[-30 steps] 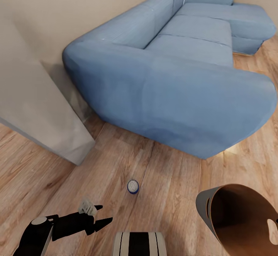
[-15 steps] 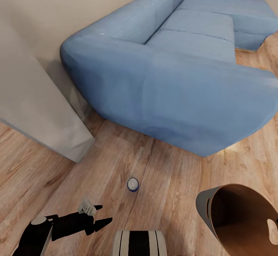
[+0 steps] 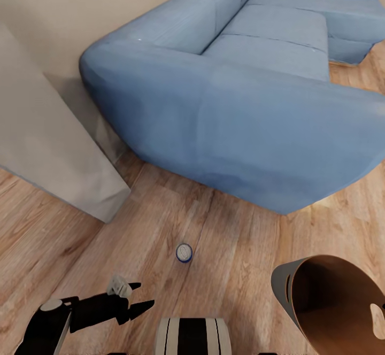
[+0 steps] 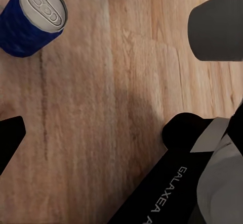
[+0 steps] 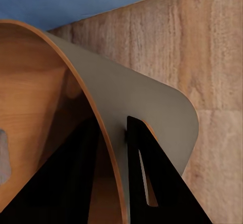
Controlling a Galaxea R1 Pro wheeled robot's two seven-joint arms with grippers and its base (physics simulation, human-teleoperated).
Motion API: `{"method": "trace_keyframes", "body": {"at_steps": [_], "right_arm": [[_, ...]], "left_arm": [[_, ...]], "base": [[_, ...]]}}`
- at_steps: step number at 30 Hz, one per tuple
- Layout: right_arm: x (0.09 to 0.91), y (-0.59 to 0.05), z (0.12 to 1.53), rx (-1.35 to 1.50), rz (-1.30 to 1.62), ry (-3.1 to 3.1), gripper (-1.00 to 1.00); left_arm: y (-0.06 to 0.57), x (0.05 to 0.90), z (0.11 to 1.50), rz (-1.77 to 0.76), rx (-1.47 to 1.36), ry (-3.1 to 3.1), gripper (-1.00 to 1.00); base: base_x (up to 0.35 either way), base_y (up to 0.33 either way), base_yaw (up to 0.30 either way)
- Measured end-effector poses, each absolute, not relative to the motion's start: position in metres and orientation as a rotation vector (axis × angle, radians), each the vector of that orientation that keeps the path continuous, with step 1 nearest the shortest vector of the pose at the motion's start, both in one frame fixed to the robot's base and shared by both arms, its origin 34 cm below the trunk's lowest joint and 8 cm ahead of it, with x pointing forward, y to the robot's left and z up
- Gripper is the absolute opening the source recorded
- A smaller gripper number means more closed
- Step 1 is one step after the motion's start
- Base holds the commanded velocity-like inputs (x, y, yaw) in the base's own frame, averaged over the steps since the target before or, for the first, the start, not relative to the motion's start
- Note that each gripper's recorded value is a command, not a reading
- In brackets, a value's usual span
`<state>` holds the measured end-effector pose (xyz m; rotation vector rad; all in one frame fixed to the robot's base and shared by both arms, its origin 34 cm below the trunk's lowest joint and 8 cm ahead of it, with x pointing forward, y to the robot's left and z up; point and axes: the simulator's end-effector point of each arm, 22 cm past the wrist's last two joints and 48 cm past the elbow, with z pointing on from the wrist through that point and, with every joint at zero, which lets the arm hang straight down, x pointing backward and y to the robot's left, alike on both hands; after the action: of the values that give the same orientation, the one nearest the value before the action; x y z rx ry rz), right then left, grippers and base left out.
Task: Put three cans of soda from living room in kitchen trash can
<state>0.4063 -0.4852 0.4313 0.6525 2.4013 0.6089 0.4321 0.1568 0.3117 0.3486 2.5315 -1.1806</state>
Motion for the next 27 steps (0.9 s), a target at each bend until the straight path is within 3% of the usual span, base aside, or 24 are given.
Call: {"method": "trace_keyframes", "body": {"at_steps": [10, 27], "right_arm": [[0.406, -0.485, 0.431, 0.654, 0.609, 2.404, -1.00], [0.399, -0.496, 0.430, 0.618, 0.533, 2.423, -1.00]], "left_arm": [[0.186, 0.442, 0.311, -1.104, 0.273, 2.538, 1.00], [0.184, 0.434, 0.314, -1.116, 0.268, 2.538, 1.00]], "base": [[0.000, 0.000, 0.000], [0.000, 0.000, 0.000]]}}
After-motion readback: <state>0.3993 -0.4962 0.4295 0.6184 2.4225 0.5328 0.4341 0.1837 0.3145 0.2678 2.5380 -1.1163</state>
